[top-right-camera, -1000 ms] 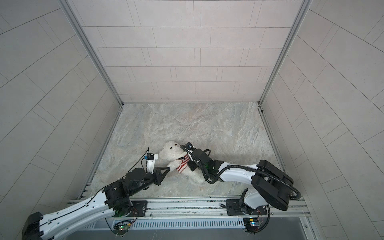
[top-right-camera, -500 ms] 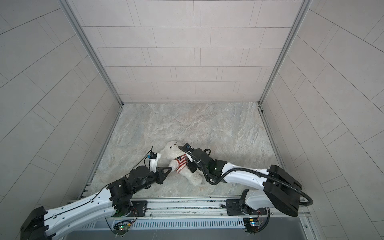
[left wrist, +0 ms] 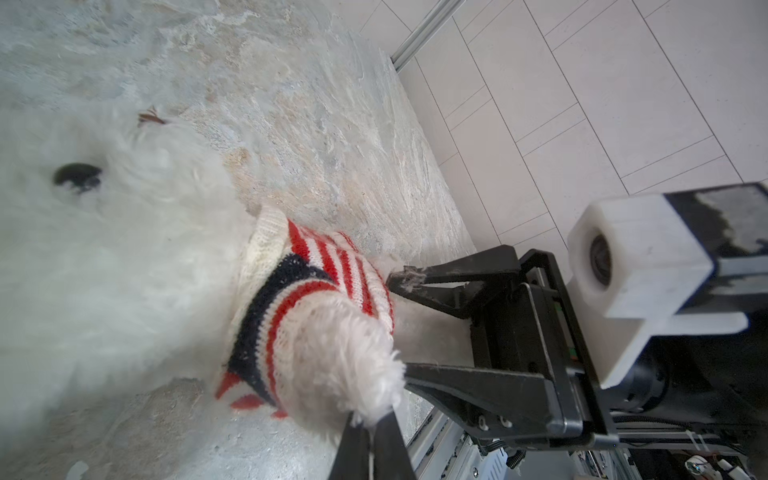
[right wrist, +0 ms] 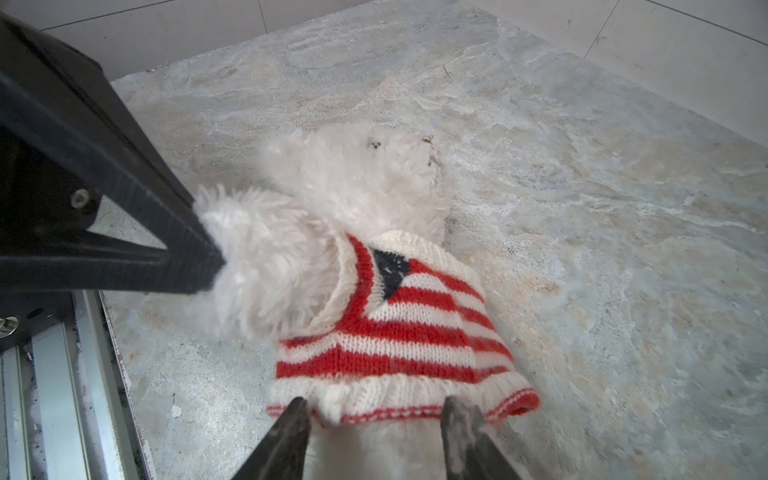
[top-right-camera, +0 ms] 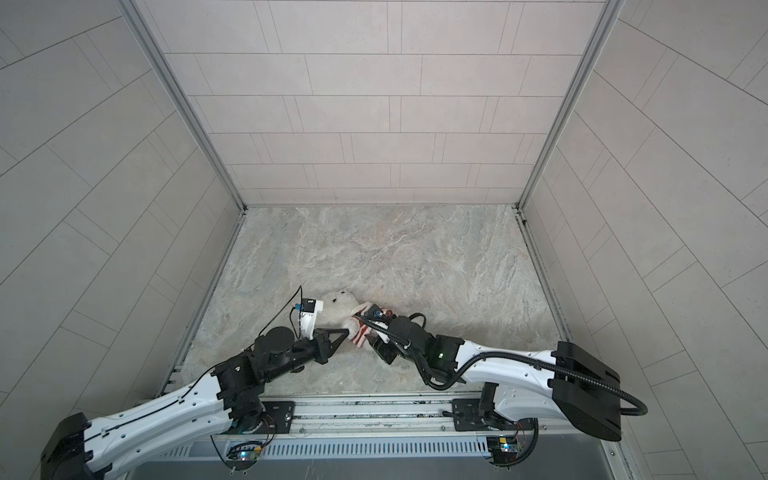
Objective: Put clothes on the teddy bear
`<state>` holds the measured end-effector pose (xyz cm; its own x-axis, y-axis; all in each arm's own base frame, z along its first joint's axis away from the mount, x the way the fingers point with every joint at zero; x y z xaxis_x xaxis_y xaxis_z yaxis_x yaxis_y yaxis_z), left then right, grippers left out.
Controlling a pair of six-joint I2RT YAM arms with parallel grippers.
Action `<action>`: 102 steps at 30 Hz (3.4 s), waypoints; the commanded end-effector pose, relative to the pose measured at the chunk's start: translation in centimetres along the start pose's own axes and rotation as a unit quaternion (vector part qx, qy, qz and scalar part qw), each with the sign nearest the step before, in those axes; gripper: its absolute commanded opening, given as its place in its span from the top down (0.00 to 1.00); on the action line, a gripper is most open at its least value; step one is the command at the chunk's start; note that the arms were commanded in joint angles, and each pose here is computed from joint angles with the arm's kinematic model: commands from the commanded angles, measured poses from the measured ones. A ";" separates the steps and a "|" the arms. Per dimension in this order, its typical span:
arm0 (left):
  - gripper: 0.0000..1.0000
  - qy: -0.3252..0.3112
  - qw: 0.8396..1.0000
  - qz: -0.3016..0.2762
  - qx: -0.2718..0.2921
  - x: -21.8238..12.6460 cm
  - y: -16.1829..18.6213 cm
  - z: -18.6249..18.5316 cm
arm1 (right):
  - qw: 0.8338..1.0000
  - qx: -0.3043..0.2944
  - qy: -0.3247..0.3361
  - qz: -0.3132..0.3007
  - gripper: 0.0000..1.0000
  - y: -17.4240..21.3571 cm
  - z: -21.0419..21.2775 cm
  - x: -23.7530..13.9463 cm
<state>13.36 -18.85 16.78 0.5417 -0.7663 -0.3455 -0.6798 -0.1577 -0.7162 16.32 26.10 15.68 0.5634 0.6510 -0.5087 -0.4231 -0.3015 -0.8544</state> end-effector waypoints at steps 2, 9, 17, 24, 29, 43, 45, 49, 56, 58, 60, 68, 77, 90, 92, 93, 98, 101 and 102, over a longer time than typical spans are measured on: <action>1.00 0.027 0.999 -0.026 -0.003 -0.1 -1.6 -1.4 | 1.000 -0.001 -0.003 -0.016 0.46 -0.8 0.4 0.8; 1.00 0.029 0.999 -0.027 -0.004 -0.3 -1.5 -1.4 | 1.000 0.003 0.013 -0.005 0.71 0.0 0.1 1.9; 1.00 0.006 1.000 -0.024 -0.013 -1.0 -0.7 -0.2 | 0.997 0.012 0.080 0.001 1.00 1.3 -2.1 0.8; 1.00 -0.023 0.999 -0.027 -0.011 -2.0 -0.7 0.8 | 0.990 0.058 0.129 0.011 1.00 3.3 -5.1 0.1; 1.00 -0.028 0.999 -0.026 -0.030 -2.1 0.0 1.7 | 0.986 0.074 0.150 0.025 1.00 4.8 -6.7 -0.3; 1.00 0.002 0.999 -0.011 -0.036 -0.6 0.1 1.0 | 1.000 0.009 0.009 0.008 0.77 1.9 -2.7 0.0; 1.00 0.001 0.999 -0.009 -0.037 -0.5 0.3 1.1 | 1.000 0.000 -0.004 0.005 0.72 1.4 -2.0 -0.2; 1.00 0.001 0.999 -0.007 -0.038 -0.5 0.4 1.2 | 1.000 -0.003 -0.027 -0.006 0.61 0.6 -0.9 -0.2; 1.00 0.005 0.999 -0.007 -0.039 -0.5 0.4 1.1 | 0.999 0.009 -0.046 -0.022 0.50 -0.9 0.3 0.5; 1.00 0.006 0.999 -0.007 -0.040 -0.5 0.4 1.1 | 0.999 0.009 -0.040 -0.012 0.50 -0.8 0.4 1.1; 1.00 0.008 0.999 -0.006 -0.041 -0.5 0.4 1.0 | 1.000 0.009 -0.029 -0.003 0.54 -0.6 0.2 1.6; 1.00 0.006 0.999 -0.006 -0.043 -0.5 0.7 1.2 | 1.000 0.003 -0.017 -0.007 0.93 -0.7 -0.1 1.3; 1.00 -0.003 0.999 -0.010 -0.052 -0.8 0.9 1.7 | 0.996 0.041 0.082 -0.018 1.00 0.4 -3.2 -0.1; 1.00 -0.006 0.998 -0.024 -0.055 -1.6 0.8 2.0 | 0.987 0.065 0.148 0.015 1.00 3.2 -6.5 -0.9; 1.00 -0.005 0.998 -0.023 -0.055 -1.5 0.8 2.0 | 0.990 0.059 0.126 0.013 1.00 2.9 -6.0 -0.8; 1.00 -0.004 0.998 -0.023 -0.055 -1.4 0.8 2.0 | 0.991 0.058 0.117 0.014 1.00 2.7 -5.8 -0.7; 1.00 0.003 0.998 -0.019 -0.056 -1.0 0.8 1.8 | 0.998 0.044 0.048 -0.001 1.00 1.6 -3.7 -0.4; 1.00 0.009 0.998 -0.017 -0.055 -0.9 0.6 1.5 | 0.999 0.025 -0.014 -0.042 0.89 0.7 -2.1 -0.8; 1.00 0.011 0.998 -0.017 -0.054 -0.9 0.6 1.4 | 0.998 0.022 -0.025 -0.052 0.84 0.4 -1.8 -1.1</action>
<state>12.84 -17.29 15.08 0.5420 -0.7661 -0.3455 -0.7295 -0.2248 -0.6460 17.61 23.61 14.85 0.6020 0.6458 -0.4696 -0.4544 -0.2065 -0.8665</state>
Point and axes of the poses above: each gripper's point midway between its finger pads, its own x axis out along the fingers, its own z axis along the line the jaws close on, y = z × x, the point moved 6 cm from there along -x, back along the fingers, and after that the axes turned 8 degrees about x, right-handed, at the moved point
